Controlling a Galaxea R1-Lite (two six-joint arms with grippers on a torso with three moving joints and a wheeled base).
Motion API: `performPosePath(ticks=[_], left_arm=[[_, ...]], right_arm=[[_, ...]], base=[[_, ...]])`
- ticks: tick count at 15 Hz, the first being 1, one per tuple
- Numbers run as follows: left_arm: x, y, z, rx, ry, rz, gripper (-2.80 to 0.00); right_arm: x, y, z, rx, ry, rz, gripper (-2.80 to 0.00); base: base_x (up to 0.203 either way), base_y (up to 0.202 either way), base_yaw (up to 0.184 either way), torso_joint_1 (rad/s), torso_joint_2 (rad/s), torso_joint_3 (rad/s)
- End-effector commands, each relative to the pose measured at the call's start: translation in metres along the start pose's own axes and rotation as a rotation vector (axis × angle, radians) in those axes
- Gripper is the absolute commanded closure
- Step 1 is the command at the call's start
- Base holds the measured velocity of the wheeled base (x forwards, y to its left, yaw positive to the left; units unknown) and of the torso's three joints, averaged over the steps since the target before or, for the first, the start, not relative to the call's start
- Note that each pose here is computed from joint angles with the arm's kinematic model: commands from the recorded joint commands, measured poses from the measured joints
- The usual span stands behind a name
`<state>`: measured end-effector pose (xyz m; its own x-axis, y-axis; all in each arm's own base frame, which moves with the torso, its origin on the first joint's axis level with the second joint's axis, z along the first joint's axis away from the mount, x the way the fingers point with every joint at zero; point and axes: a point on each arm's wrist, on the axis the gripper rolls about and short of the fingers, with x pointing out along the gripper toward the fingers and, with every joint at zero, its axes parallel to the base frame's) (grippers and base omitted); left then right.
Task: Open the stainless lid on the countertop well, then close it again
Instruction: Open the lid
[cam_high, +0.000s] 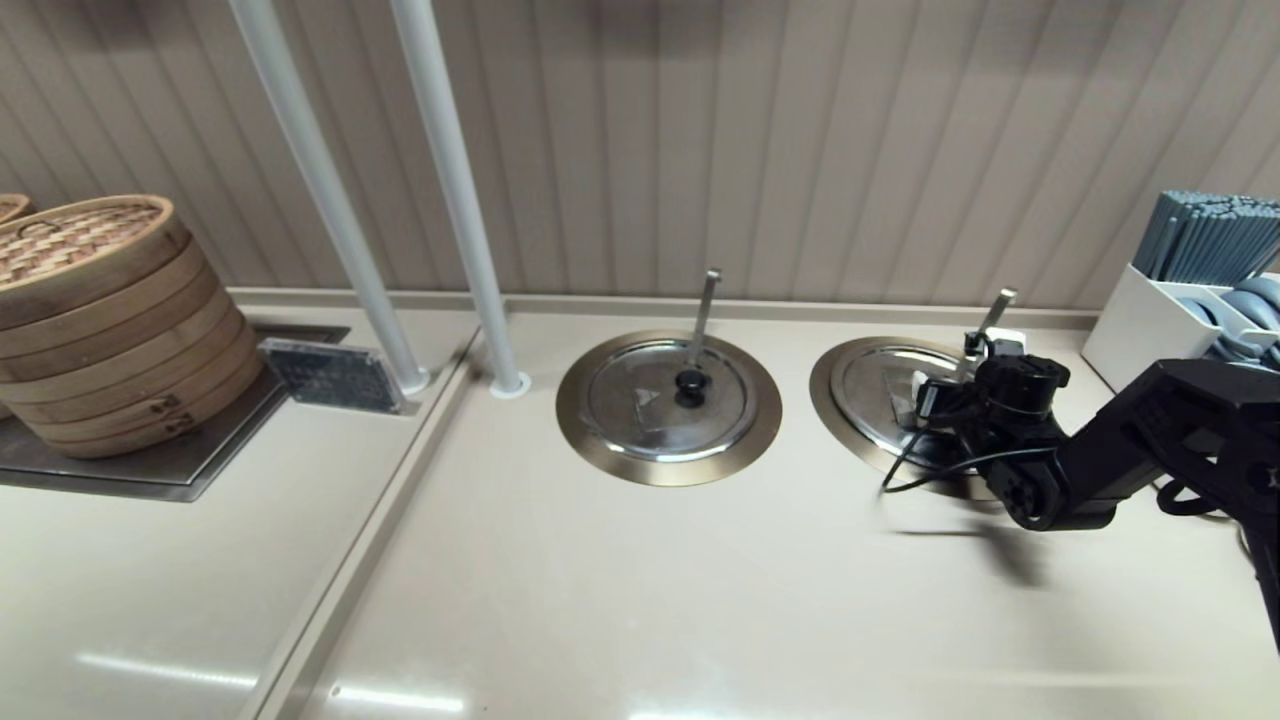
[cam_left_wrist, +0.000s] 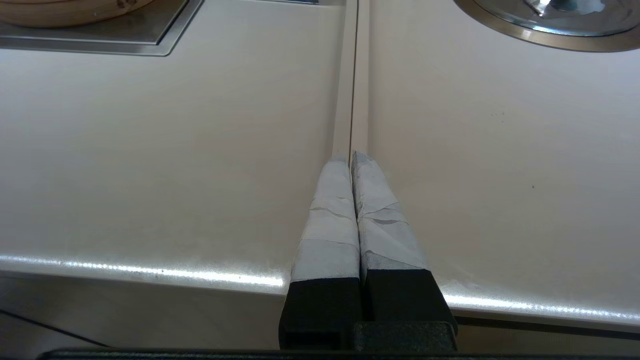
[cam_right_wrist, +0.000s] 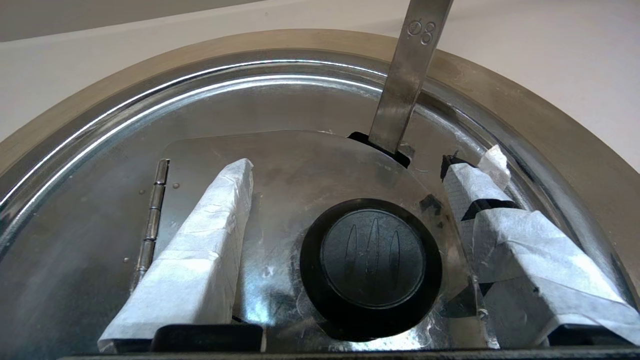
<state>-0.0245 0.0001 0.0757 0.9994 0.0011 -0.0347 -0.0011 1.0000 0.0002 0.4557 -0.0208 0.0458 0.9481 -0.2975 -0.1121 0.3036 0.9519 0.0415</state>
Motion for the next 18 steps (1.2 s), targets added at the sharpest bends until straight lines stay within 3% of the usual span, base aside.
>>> performPosePath(ticks=[1, 11, 18], left_arm=[[0.0, 0.0, 0.0, 0.0, 0.001, 0.0, 0.0], [0.0, 0.0, 0.0, 0.0, 0.001, 0.0, 0.0], [0.0, 0.0, 0.0, 0.0, 0.001, 0.0, 0.0]], right_arm=[[0.0, 0.001, -0.004, -0.001, 0.007, 0.003, -2.8], [-0.003, 0.012, -0.001, 0.012, 0.004, 0.061, -2.8], [-0.009, 0.014, 0.016, 0.024, -0.031, 0.07, -2.8]], base=[[0.0, 0.0, 0.0, 0.0, 0.0, 0.0], [0.0, 0.0, 0.0, 0.0, 0.0, 0.0], [0.0, 0.0, 0.0, 0.0, 0.0, 0.0]])
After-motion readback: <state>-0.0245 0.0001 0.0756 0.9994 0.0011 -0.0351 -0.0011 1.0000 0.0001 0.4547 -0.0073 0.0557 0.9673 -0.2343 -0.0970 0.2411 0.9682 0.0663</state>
